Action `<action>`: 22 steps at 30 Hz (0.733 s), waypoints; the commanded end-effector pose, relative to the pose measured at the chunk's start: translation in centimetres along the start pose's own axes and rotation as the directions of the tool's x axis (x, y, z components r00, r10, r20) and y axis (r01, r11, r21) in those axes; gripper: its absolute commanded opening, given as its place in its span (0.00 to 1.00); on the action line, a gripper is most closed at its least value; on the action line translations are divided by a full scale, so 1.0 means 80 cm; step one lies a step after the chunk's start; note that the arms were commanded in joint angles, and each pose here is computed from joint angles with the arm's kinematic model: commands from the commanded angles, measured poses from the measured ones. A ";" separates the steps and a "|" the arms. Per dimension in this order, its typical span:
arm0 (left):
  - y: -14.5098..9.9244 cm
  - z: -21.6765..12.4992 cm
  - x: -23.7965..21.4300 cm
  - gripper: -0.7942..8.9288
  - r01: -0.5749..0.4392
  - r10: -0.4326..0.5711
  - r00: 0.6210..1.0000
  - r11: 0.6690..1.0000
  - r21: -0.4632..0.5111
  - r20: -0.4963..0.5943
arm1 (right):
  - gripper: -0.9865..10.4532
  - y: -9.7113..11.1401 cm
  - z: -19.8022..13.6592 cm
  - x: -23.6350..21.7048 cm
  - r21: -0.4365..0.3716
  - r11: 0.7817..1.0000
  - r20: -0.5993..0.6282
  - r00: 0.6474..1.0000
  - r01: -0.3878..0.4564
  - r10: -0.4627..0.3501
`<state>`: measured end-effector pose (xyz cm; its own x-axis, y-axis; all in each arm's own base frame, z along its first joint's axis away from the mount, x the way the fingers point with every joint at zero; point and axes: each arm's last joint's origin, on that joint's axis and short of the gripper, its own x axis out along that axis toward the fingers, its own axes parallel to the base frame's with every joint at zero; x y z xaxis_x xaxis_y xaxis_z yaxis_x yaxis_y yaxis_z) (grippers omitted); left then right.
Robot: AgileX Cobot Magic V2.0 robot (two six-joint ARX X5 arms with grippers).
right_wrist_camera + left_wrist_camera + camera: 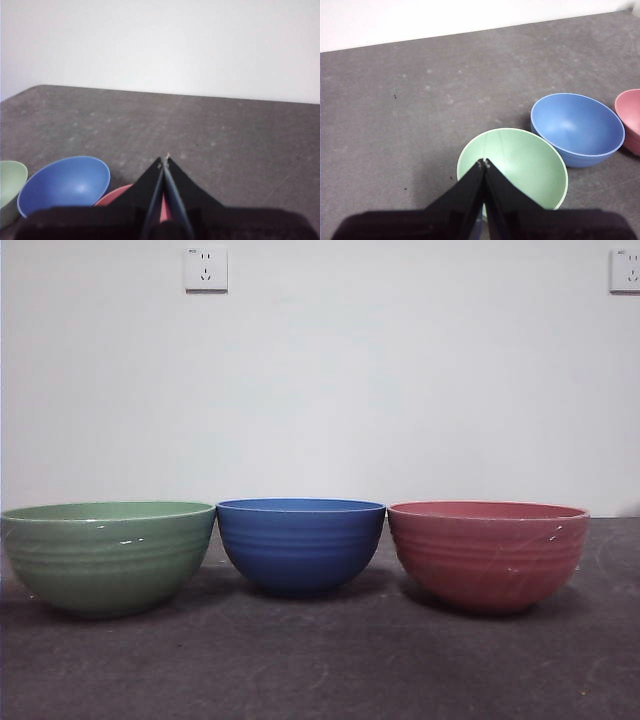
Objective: Pick up the green bowl on the top,put the green bowl on the left,pick up the red bowl in the middle,put the red bowl on the right
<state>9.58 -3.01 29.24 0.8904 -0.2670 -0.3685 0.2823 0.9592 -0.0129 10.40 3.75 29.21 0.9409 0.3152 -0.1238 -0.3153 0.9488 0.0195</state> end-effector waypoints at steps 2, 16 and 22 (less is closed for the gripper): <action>0.000 -0.002 0.001 0.08 -0.006 0.006 1.000 1.000 -0.011 0.000 | 0.09 0.000 -0.002 0.000 0.012 1.000 -0.016 1.000 0.004 -0.004; 0.009 -0.037 -0.068 0.08 -0.159 0.149 0.940 0.987 0.010 0.308 | 0.09 0.000 -0.013 -0.001 0.009 1.000 -0.103 0.995 0.006 -0.005; 0.023 -0.094 -0.008 0.08 -0.241 0.238 0.931 0.970 -0.025 0.276 | 0.09 0.000 -0.017 -0.001 0.008 1.000 -0.136 0.991 0.007 -0.006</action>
<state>6.39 -0.38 23.56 0.9961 -0.0471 -0.0745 0.0505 0.9977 0.0451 10.16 3.66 27.93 0.9167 0.3063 -0.2566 -0.3121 0.9499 0.0186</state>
